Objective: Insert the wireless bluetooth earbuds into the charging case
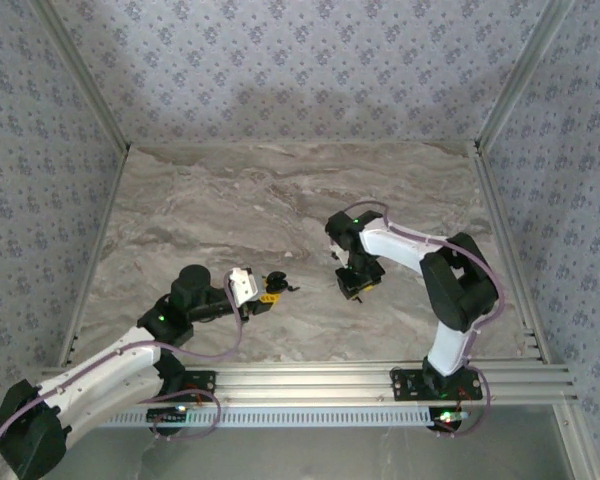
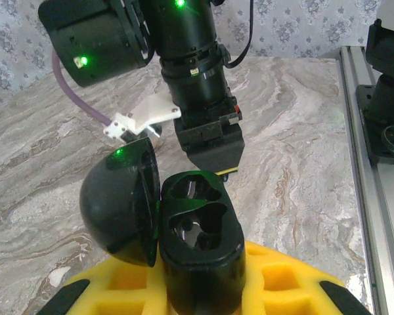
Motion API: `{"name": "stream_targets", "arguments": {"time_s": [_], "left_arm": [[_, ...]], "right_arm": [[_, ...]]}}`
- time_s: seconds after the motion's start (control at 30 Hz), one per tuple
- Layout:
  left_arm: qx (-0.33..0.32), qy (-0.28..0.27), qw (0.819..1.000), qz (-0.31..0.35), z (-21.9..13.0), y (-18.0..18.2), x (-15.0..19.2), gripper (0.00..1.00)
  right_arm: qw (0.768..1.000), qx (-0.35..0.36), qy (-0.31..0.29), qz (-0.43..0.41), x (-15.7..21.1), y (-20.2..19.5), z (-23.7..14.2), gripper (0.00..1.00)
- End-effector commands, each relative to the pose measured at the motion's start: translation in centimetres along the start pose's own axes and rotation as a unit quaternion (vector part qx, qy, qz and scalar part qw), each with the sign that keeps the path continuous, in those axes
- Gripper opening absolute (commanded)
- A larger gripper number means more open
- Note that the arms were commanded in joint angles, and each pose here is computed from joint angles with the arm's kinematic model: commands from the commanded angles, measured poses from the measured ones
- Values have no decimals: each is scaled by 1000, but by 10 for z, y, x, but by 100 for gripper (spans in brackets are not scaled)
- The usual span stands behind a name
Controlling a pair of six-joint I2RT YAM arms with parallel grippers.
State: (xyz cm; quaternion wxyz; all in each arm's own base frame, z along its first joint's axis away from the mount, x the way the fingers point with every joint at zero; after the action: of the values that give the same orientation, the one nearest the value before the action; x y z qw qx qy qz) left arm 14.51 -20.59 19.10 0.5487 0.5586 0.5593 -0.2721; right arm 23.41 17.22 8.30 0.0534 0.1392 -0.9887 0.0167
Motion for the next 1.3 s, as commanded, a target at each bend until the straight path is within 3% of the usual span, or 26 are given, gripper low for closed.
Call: {"name": "stream_targets", "arguments": {"time_s": [0.0, 0.9, 1.27], "left_arm": [[-3, -3, 1000, -1, -1, 2, -1, 15], [-1, 4, 1000, -10, 3, 2, 4, 15], [0, 7, 1000, -12, 3, 1, 7, 15]], "right_arm": [[1000, 13, 4, -18, -6, 3, -4, 44], [997, 27, 57, -32, 4, 11, 20, 39], [998, 28, 54, -32, 4, 11, 26, 25]]}}
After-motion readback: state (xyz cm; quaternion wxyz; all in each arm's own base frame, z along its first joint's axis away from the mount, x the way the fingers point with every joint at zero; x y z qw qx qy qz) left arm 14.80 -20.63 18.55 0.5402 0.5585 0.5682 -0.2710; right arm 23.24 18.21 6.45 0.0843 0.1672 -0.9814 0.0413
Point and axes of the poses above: each hand's point on the last joint's axis, 136 mm out from that joint toward the fingers, its own z axis out along the fingers, its own y axis along the line the jaws close on, x = y × z, the point moved 5 cm from there along -z, back along the fingers, and after that the axes turned 13 degrees about z, right-handed, at the moved point
